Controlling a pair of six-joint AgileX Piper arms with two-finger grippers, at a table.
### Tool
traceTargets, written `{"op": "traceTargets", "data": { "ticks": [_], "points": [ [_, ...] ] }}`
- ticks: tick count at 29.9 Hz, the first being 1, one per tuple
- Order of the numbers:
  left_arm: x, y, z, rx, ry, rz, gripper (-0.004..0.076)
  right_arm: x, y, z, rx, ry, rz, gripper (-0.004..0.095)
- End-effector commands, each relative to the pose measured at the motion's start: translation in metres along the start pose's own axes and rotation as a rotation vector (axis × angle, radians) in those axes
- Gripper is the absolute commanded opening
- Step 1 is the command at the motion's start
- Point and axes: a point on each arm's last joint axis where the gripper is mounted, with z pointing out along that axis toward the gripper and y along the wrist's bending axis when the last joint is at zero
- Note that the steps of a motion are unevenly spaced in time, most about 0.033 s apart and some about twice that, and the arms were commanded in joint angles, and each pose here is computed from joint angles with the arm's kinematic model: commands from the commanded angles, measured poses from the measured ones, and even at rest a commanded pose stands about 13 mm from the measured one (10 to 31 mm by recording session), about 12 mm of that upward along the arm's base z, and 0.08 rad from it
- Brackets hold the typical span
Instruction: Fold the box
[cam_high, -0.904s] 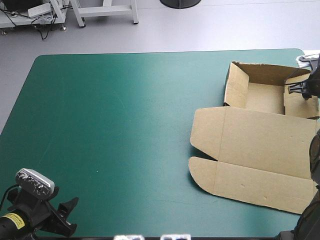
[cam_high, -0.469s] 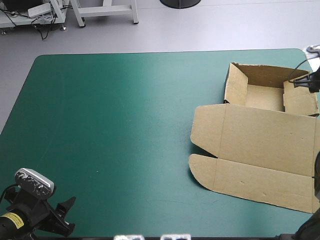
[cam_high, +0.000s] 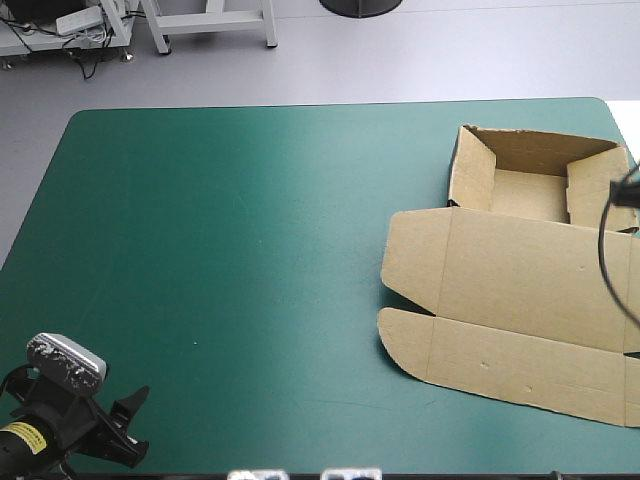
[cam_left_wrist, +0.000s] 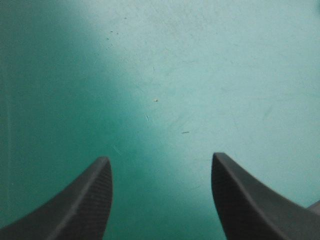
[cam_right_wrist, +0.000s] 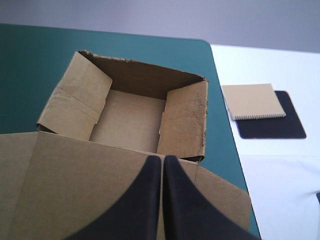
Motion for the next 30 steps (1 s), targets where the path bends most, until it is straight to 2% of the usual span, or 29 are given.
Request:
{"op": "traceTargets", "data": {
  "ticks": [1, 8, 14, 19, 24, 27, 30],
  "points": [
    [-0.011, 0.002, -0.003, -0.011, -0.076, -0.004, 0.0419, 0.034, 0.013, -0.053, 0.05, -0.208, -0.011, -0.0018],
    [-0.005, -0.003, -0.008, 0.021, -0.113, 0.012, 0.0419, 0.156, 0.04, -0.079, 0.114, -0.319, 0.016, -0.0018],
    [0.01, -0.005, -0.004, 0.018, -0.118, 0.023, 0.0411, 0.238, 0.06, -0.076, 0.094, -0.31, 0.123, -0.0018],
    [0.031, -0.011, 0.017, 0.067, -0.082, 0.035, 0.0325, 0.258, 0.064, -0.064, 0.059, -0.14, 0.132, -0.0019],
    [0.049, -0.014, 0.027, 0.08, -0.074, 0.053, 0.026, 0.255, 0.065, -0.059, 0.035, -0.171, 0.131, -0.0018],
    [0.05, -0.015, 0.021, 0.065, -0.127, 0.059, 0.0255, 0.256, 0.068, -0.054, 0.004, -0.158, 0.128, -0.0019],
    [0.053, -0.016, 0.02, 0.07, -0.116, 0.061, 0.0253, 0.257, 0.069, -0.048, -0.032, -0.165, 0.124, -0.0019]
  ]
}}
